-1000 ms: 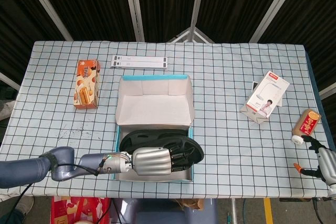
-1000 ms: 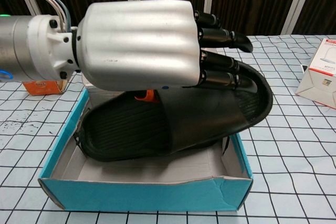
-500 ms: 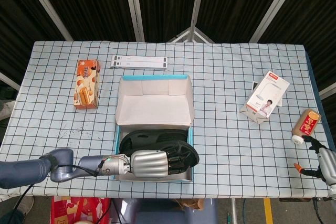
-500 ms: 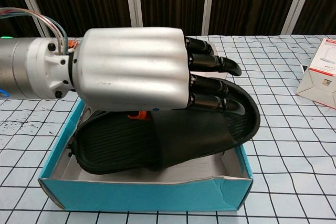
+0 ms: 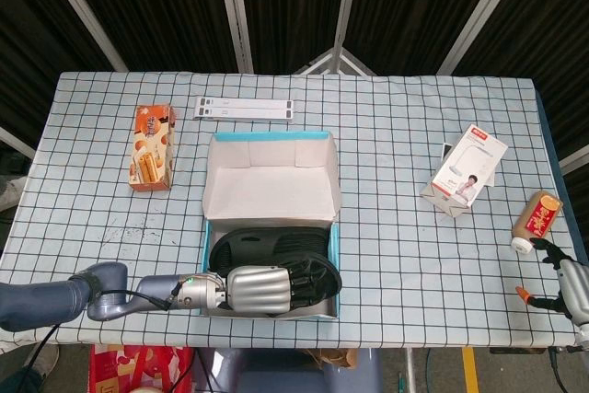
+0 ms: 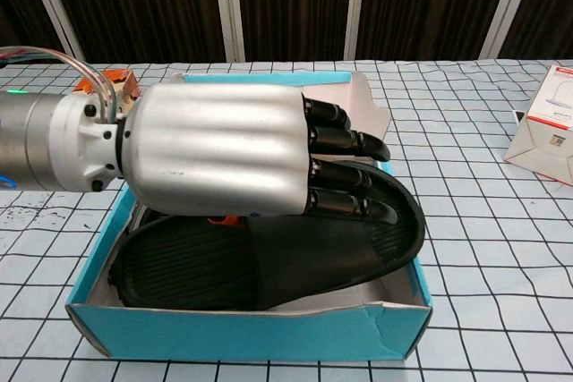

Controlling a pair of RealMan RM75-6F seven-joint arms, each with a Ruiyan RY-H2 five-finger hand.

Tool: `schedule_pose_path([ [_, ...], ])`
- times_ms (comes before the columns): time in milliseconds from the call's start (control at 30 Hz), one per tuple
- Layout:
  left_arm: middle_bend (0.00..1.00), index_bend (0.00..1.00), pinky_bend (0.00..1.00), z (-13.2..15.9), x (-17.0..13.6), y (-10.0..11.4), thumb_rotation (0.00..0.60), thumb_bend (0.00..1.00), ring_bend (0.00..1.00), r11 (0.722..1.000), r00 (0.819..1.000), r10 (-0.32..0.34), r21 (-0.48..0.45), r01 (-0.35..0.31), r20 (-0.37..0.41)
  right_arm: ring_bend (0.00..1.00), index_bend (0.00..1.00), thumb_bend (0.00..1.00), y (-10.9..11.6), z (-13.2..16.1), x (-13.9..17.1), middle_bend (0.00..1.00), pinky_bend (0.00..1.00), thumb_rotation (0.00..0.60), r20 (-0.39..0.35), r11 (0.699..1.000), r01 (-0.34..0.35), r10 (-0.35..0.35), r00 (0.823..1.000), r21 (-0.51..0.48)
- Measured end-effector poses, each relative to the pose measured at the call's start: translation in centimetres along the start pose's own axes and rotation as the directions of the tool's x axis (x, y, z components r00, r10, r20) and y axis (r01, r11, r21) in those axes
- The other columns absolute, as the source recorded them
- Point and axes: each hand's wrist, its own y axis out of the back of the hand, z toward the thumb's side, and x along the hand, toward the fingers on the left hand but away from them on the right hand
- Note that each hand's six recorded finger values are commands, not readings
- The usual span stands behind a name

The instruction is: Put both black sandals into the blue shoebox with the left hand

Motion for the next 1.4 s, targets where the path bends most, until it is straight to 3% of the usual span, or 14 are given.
schedule_pose_path([
  [733, 0.43, 0.12, 0.30, 1.3, 0.4, -2.3, 0.600, 0.41, 0.13, 0.998, 0.999, -0.046, -0.033, 0.047, 0.021, 0.31, 0.21, 0.23, 0.1, -0.2, 0.0, 0.24, 0.31, 0.600, 0.005, 1.000, -0.001, 0.001, 1.000, -0.007],
  [1400, 0.42, 0.11, 0.31, 3.5, 1.4, -5.7, 0.600, 0.41, 0.13, 0.987, 0.987, -0.142, -0.060, 0.147, 0.073, 0.31, 0.21, 0.23, 0.3, -0.5, 0.1, 0.24, 0.31, 0.600, 0.011, 1.000, 0.005, -0.005, 1.000, -0.016],
])
